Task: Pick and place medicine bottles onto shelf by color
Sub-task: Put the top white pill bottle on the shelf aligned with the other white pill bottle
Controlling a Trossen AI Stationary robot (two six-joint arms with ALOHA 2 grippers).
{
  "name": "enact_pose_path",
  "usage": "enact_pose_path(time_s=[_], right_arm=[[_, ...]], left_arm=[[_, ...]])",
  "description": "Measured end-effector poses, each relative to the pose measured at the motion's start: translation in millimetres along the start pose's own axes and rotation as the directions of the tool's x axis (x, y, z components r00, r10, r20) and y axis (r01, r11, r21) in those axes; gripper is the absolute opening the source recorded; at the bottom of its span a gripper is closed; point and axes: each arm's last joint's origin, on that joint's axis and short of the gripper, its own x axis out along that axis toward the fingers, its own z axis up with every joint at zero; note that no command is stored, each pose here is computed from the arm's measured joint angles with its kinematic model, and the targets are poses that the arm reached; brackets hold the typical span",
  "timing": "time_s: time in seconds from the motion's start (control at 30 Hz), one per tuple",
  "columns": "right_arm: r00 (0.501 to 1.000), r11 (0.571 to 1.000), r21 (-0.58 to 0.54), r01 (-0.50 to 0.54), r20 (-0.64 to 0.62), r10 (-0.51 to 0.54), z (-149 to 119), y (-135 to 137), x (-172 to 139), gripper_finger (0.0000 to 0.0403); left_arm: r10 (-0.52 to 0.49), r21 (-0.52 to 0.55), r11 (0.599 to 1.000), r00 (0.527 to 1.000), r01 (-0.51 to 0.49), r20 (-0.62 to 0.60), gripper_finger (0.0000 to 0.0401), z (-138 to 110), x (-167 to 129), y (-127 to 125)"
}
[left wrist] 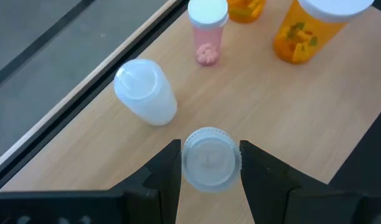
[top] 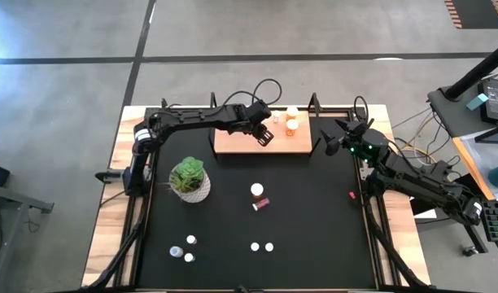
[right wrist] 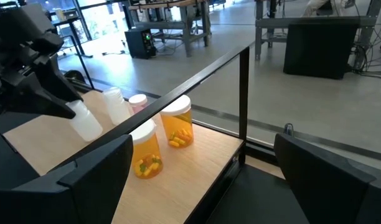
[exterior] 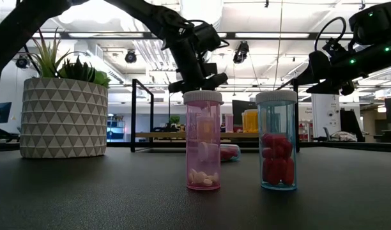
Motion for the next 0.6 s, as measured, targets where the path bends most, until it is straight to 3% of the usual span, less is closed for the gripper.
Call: enact_pose_path(time_s=[0.6], right_arm=[[1.0, 1.0, 0.0, 0.0, 0.0, 0.0, 0.0, 0.0, 0.0, 0.038]], left_arm=[[-0.004, -0.065, 0.998, 1.0, 0.004, -0.003, 0.0134, -1.9, 4.2, 1.3]])
